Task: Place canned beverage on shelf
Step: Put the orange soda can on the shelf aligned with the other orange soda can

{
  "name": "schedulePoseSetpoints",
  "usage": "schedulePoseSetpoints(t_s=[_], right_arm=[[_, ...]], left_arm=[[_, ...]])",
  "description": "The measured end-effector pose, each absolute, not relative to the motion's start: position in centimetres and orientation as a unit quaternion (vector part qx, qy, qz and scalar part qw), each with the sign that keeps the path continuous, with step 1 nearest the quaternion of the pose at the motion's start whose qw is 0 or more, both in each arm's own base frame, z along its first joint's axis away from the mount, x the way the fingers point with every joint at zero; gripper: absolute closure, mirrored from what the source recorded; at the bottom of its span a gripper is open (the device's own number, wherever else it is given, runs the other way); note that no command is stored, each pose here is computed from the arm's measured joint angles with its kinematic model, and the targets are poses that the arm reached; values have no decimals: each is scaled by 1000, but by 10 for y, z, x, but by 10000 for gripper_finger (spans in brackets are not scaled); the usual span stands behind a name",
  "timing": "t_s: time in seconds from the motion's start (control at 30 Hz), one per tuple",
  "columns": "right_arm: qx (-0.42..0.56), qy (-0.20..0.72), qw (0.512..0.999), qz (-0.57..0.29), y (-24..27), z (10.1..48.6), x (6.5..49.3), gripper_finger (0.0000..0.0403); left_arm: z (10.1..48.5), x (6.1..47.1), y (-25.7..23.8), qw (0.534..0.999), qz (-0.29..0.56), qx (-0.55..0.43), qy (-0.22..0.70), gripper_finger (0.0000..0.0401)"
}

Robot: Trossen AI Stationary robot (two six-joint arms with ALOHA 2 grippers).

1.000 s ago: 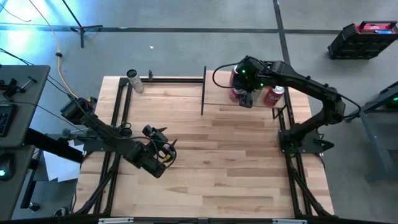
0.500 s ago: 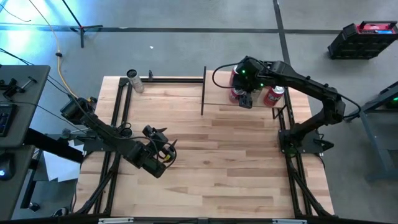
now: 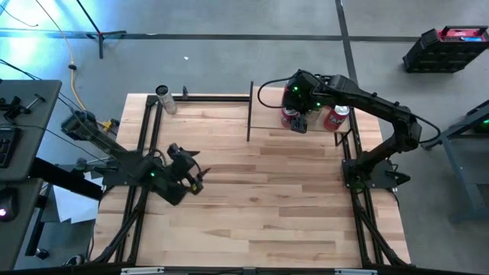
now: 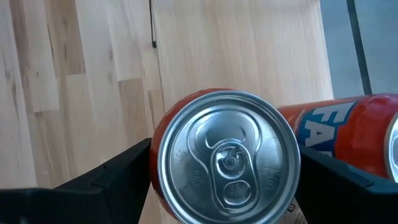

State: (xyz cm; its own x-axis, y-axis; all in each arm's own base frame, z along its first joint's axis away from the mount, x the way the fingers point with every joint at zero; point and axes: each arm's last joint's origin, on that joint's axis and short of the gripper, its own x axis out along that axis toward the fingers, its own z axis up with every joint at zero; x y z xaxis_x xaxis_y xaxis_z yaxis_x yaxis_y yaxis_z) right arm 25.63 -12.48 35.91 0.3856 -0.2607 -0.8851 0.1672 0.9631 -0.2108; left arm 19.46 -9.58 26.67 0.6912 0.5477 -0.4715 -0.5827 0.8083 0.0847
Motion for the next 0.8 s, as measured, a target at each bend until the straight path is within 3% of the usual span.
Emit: schedulePoseSetpoints(t_s=[0.37, 0.8], right_arm=[[-52, 540, 827, -145, -126, 359, 256, 77], [-65, 543, 821, -166, -129, 361, 256, 27]], left_arm=[[281, 184, -90, 929, 283, -41, 237, 68], [281, 185, -89, 926, 303, -27, 221, 68]])
